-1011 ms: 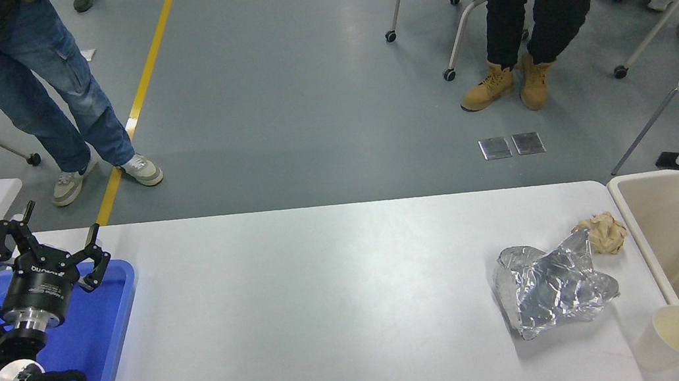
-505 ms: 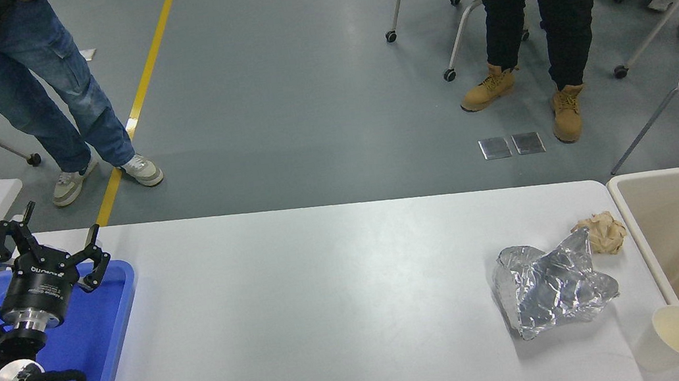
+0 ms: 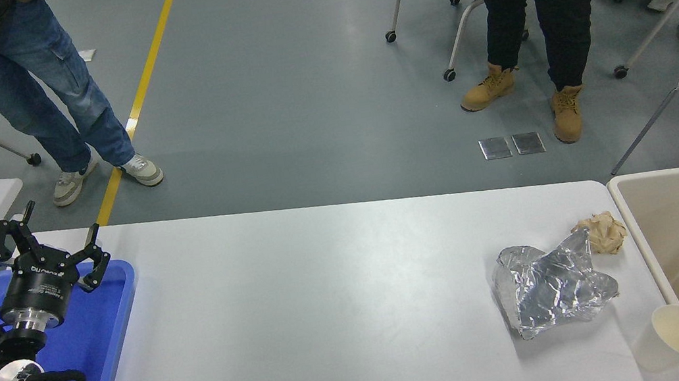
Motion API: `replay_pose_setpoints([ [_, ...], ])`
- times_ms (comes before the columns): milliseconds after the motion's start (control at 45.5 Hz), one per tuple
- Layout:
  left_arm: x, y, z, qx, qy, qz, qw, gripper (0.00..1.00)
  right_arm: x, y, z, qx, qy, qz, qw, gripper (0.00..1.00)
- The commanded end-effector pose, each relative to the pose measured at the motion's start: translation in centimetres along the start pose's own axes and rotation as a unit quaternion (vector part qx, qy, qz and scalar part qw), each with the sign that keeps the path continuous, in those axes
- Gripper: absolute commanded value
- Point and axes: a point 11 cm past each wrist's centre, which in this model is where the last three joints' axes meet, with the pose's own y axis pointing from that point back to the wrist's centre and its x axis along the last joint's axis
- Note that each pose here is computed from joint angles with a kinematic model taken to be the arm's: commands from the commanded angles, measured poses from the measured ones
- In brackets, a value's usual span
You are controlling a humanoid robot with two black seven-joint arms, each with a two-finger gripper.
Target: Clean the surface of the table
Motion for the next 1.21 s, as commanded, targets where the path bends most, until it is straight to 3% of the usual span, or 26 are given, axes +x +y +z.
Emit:
replay_pose_setpoints([
  [0,0.0,0.0,0.0,0.000,0.000,0.000,1.000,1.00,-1.0,-2.1,-1.4,0.007,-0.010,-0.017,1.000,0.94],
  [374,0.0,0.0,0.0,0.000,0.000,0.000,1.000,1.00,-2.2,-5.4,-2.1,0.002,0.001,-0.023,1.000,0.94],
  [879,0.0,0.0,0.0,0.000,0.000,0.000,1.000,1.00,-1.5,-5.6,-0.7,-0.016,0.005,-0.013,1.000,0.93],
  [1187,0.0,0.0,0.0,0.000,0.000,0.000,1.000,1.00,-1.4,-7.0,-0.3,-0.027,0.008,-0.010,1.000,0.86],
])
